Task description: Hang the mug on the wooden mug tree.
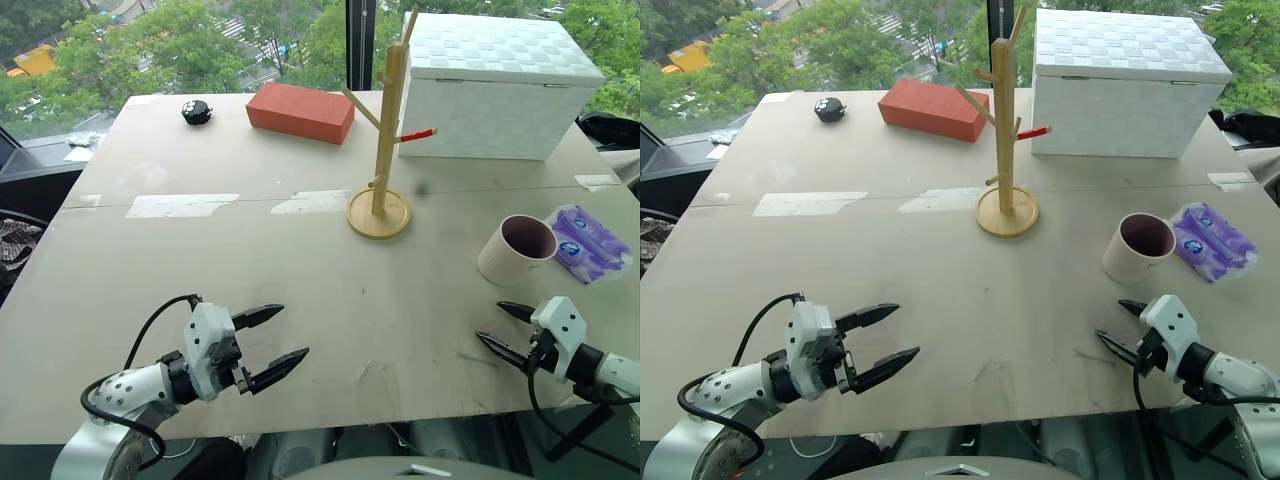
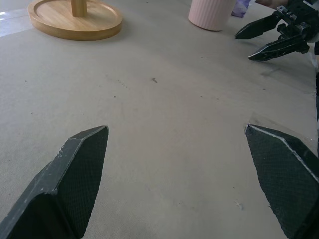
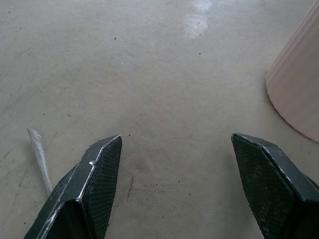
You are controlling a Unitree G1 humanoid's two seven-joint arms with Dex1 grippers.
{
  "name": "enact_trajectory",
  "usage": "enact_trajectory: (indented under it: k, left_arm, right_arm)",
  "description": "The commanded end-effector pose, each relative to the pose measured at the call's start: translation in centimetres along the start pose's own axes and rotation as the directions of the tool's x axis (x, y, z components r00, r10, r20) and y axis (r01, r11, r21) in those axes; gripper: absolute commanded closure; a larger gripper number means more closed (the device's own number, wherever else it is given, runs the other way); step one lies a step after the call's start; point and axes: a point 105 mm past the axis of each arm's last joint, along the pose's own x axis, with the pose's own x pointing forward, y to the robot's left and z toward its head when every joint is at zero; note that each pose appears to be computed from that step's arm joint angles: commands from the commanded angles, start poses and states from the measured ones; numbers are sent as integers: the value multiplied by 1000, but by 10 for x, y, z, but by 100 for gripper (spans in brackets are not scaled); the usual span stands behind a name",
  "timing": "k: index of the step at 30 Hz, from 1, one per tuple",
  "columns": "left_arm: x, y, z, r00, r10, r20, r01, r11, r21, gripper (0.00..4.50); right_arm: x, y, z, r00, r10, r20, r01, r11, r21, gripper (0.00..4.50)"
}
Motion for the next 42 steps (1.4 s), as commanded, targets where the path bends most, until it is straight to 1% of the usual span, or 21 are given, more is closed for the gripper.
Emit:
enact_trajectory:
  k: [1, 3, 4, 6, 8, 10, 12, 14, 16, 18, 19, 21, 23, 25, 27, 29, 34, 37, 42]
  left_arm:
    - [4, -3, 17, 998, -34, 61, 32, 999, 37, 0]
    - [10, -4, 29, 989, -79, 122, 74, 996, 46, 0]
    - [12, -5, 36, 983, -102, 152, 95, 994, 48, 0]
    - [14, -4, 47, 972, -128, 195, 120, 991, 51, 0]
    - [17, -5, 58, 959, -157, 235, 149, 987, 53, 0]
    - [20, -8, 67, 946, -196, 259, 185, 981, 64, 0]
    - [24, -12, 82, 923, -233, 306, 221, 972, 75, 0]
    - [28, -16, 93, 905, -273, 327, 259, 962, 86, 0]
    - [30, -20, 99, 896, -297, 329, 281, 955, 96, 0]
    - [32, -21, 101, 894, -307, 328, 290, 952, 100, 0]
    - [32, -21, 102, 893, -310, 326, 294, 951, 101, 0]
    - [33, -21, 102, 893, -313, 323, 296, 950, 102, 0]
    - [34, -21, 102, 894, -311, 322, 294, 950, 103, 0]
    - [34, -22, 103, 895, -308, 324, 291, 951, 101, 0]
    - [34, -23, 103, 895, -308, 323, 291, 951, 100, 0]
    - [34, -24, 102, 897, -305, 321, 289, 952, 97, 0]
    - [32, -22, 102, 902, -301, 311, 285, 954, 96, 0]
    - [30, -22, 103, 905, -293, 308, 277, 956, 96, 0]
    - [26, -29, 102, 911, -280, 302, 266, 960, 87, 0]
  right_arm:
    - [2, -2, 22, 996, -15, 89, 18, 999, -32, 97]
    - [6, 3, 38, 986, -7, 167, 13, 999, -38, 97]
    - [6, 2, 53, 974, -17, 228, 25, 999, -30, 97]
    - [5, -6, 81, 940, -61, 336, 60, 998, 13, 97]
    - [2, -17, 108, 905, -96, 415, 94, 995, 25, 97]
    - [-2, -30, 128, 876, -134, 463, 131, 991, 38, 97]
    - [-11, -50, 149, 843, -192, 502, 192, 980, 51, 97]
    - [-22, -73, 163, 825, -256, 504, 265, 963, 55, 97]
    - [-33, -99, 164, 834, -324, 446, 351, 936, 23, 97]
    - [-46, -126, 158, 836, -395, 381, 432, 902, -14, 97]
    - [-54, -141, 150, 828, -449, 337, 482, 876, -15, 97]
    - [-69, -170, 129, 807, -546, 226, 573, 817, -71, 97]
    - [-79, -182, 102, 827, -550, 112, 562, 811, -165, 97]
    - [-83, -185, 83, 860, -509, 41, 505, 838, -208, 97]
    - [-76, -181, 74, 904, -426, 19, 422, 885, -198, 97]
    - [-67, -177, 70, 933, -360, 16, 356, 914, -193, 97]
    - [-39, -172, 66, 969, -243, 42, 247, 953, -176, 97]
    - [-25, -175, 67, 974, -218, 61, 226, 960, -168, 97]
    - [-5, -181, 66, 983, -175, 48, 180, 968, -177, 97]
